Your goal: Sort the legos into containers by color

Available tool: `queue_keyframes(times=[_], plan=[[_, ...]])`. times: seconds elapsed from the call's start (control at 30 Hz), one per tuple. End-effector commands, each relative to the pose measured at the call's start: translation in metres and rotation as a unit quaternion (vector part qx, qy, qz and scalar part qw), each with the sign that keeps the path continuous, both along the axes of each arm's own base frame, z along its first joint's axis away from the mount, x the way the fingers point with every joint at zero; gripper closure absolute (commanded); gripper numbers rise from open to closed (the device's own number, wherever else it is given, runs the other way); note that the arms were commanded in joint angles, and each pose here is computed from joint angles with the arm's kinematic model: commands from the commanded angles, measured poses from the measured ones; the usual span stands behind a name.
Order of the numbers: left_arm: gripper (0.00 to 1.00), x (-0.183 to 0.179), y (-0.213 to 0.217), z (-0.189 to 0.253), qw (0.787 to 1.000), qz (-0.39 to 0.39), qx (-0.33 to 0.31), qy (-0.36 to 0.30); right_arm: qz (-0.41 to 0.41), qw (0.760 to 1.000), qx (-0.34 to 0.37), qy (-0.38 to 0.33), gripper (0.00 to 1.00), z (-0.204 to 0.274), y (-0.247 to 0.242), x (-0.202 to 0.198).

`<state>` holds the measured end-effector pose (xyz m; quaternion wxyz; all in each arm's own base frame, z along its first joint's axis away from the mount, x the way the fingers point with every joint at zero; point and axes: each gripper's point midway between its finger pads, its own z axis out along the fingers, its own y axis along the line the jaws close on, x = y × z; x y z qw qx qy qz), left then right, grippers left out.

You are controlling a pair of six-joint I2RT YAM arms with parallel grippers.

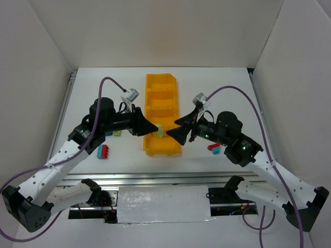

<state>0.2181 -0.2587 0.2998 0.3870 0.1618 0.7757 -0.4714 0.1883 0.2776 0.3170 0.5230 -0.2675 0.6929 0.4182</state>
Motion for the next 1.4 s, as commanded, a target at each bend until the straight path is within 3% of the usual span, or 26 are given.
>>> queue_keyframes(times=[0.0, 0.2, 0.33, 0.67, 0.77, 0.87, 0.93, 0.97, 1.13, 1.37], plan=[[1.0, -0.037, -0.014, 0.037, 0.986, -0.134, -0.053, -0.078, 0.112, 0.992, 0.061, 0.003, 0.26, 0.026, 0.001, -0.036], [1.0, -0.071, -0.017, 0.055, 0.963, -0.223, -0.111, -0.102, 0.162, 0.983, 0.08, 0.013, 0.26, 0.033, 0.003, -0.052], [1.0, -0.074, -0.014, 0.06, 0.963, -0.218, -0.112, -0.111, 0.236, 0.966, 0.1, 0.025, 0.28, 0.04, 0.015, -0.069], [1.0, -0.073, -0.015, 0.066, 0.961, -0.22, -0.117, -0.12, 0.246, 0.964, 0.097, 0.044, 0.32, 0.03, 0.023, -0.066], [1.0, -0.074, -0.015, 0.068, 0.96, -0.222, -0.123, -0.121, 0.258, 0.96, 0.101, 0.044, 0.44, 0.031, 0.026, -0.069], [1.0, -0.074, -0.016, 0.07, 0.958, -0.225, -0.127, -0.123, 0.258, 0.96, 0.098, 0.046, 0.72, 0.03, 0.029, -0.068], [1.0, -0.074, -0.017, 0.069, 0.959, -0.226, -0.127, -0.118, 0.257, 0.96, 0.098, 0.046, 0.85, 0.03, 0.031, -0.065], [1.0, -0.074, -0.017, 0.07, 0.959, -0.227, -0.127, -0.117, 0.254, 0.961, 0.097, 0.048, 1.0, 0.028, 0.032, -0.064], [1.0, -0.073, -0.015, 0.068, 0.962, -0.223, -0.109, -0.113, 0.204, 0.974, 0.088, 0.033, 1.0, 0.019, 0.021, -0.045], [1.0, -0.068, -0.004, 0.054, 0.975, -0.18, -0.066, -0.109, 0.192, 0.975, 0.105, 0.037, 1.0, 0.012, 0.001, -0.039]])
